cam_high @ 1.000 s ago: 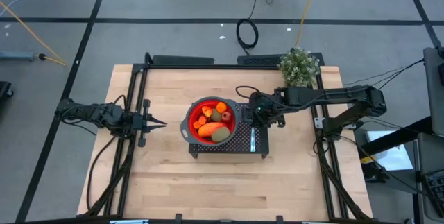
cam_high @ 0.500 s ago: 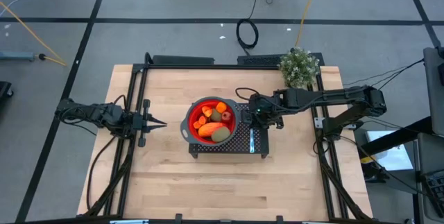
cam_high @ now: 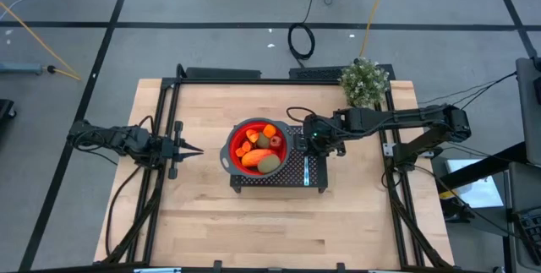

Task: Pick & Place Fruit
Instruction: Put the blue and white patterned knife on the shelf, then return to Home Position

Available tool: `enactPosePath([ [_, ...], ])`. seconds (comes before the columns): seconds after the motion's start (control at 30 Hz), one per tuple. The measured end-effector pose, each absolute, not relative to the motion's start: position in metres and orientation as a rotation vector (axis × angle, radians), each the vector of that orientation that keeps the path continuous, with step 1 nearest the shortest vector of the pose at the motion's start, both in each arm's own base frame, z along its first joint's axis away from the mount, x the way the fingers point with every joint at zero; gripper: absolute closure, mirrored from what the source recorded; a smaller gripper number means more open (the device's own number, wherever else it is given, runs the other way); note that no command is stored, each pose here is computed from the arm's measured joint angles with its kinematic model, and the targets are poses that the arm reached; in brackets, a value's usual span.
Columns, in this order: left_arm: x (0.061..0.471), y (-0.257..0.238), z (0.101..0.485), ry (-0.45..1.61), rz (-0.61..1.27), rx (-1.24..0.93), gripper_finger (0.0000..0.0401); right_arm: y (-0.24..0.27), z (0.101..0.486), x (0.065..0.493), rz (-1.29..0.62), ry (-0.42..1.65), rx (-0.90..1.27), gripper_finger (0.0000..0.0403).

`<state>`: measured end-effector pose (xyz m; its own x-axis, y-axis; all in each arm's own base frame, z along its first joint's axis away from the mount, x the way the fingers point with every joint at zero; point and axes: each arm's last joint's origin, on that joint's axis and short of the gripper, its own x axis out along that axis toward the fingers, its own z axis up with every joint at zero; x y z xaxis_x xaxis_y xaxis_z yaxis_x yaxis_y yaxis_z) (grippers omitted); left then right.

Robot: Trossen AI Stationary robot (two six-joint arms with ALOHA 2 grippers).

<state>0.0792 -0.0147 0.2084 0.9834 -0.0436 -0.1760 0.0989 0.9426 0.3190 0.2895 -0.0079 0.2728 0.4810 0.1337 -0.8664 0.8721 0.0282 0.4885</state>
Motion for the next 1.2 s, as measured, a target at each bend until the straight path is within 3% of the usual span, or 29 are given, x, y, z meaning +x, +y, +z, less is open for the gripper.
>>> enactPosePath([
  [0.87, 0.079, -0.015, 0.209, 0.167, -0.073, 0.33, 0.0375, -0.006, 0.283, 0.285, -0.714, 0.887, 1.522, 0.0346],
  [1.2, 0.079, -0.015, 0.209, 0.167, -0.074, 0.325, 0.0375, 0.012, 0.305, 0.264, -0.649, 0.832, 1.431, 0.0398],
])
